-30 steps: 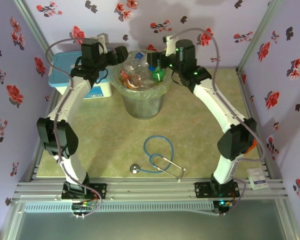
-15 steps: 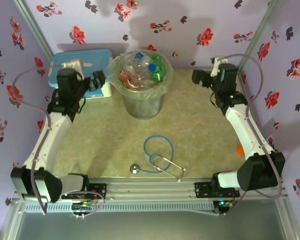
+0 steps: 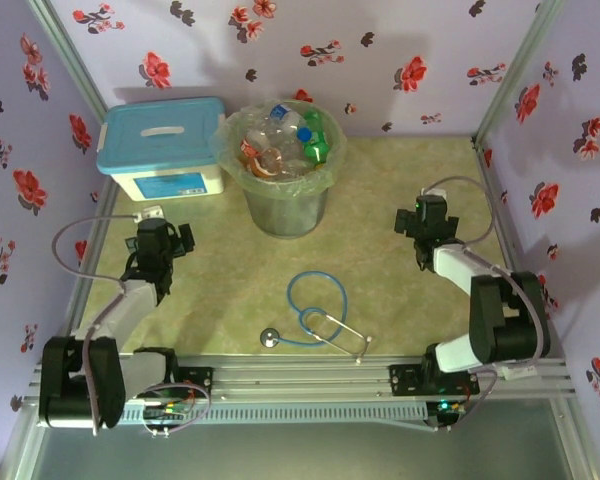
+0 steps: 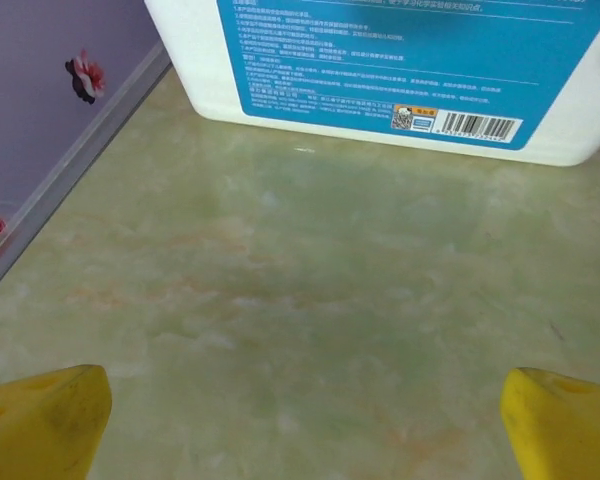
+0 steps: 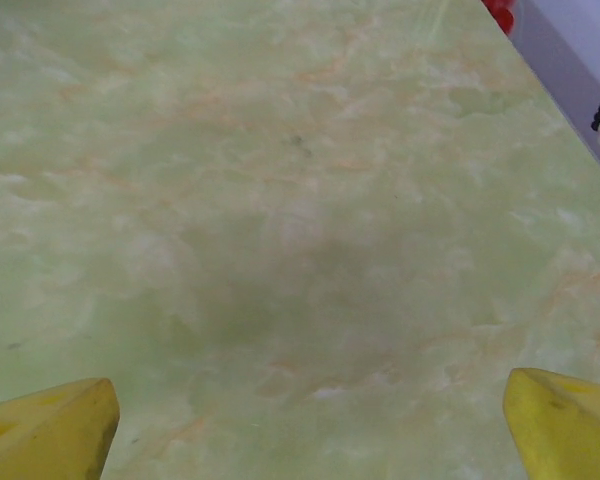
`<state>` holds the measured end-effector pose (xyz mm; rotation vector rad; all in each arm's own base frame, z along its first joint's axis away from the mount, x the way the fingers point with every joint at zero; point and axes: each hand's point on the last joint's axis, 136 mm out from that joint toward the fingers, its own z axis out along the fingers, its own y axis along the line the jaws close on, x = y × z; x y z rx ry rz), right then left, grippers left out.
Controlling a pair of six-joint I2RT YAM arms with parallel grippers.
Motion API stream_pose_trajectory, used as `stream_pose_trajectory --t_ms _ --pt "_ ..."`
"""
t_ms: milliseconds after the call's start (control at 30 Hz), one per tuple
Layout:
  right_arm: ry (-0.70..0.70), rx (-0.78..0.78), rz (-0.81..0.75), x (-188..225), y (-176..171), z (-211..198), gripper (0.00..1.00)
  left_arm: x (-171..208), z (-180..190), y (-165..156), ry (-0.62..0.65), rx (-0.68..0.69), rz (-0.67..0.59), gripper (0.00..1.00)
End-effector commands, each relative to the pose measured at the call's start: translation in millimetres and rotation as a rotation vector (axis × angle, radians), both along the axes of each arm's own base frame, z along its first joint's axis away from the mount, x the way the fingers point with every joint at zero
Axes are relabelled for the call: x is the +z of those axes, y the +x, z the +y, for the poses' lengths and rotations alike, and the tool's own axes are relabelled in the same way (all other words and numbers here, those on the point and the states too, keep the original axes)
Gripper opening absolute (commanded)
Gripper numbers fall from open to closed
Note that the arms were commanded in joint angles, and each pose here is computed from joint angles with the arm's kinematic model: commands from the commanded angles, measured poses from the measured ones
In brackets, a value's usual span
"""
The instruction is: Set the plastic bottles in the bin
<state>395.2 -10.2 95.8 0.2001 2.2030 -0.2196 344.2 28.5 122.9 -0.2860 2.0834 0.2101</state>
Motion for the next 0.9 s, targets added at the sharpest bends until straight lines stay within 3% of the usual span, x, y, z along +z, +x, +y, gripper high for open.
stream_pose_trajectory --t_ms 0,333,467,867 --pt "-0.076 -0.054 -0.117 10 16 -15 0.99 21 5 26 0.067 0.0 -0.16 1.0" --pt "-0.052 -0.046 -0.257 4 1 -16 0.99 -12 4 53 0.121 -0.046 -0.159 1.0" --pt "0.036 -0.045 -0.323 -6 -3 -24 0.99 -17 2 55 0.116 -0.078 -0.15 1.0" --pt "0.041 -0.039 -0.301 -8 -5 -25 0.99 -25 2 51 0.091 -0.107 -0.184 1.0"
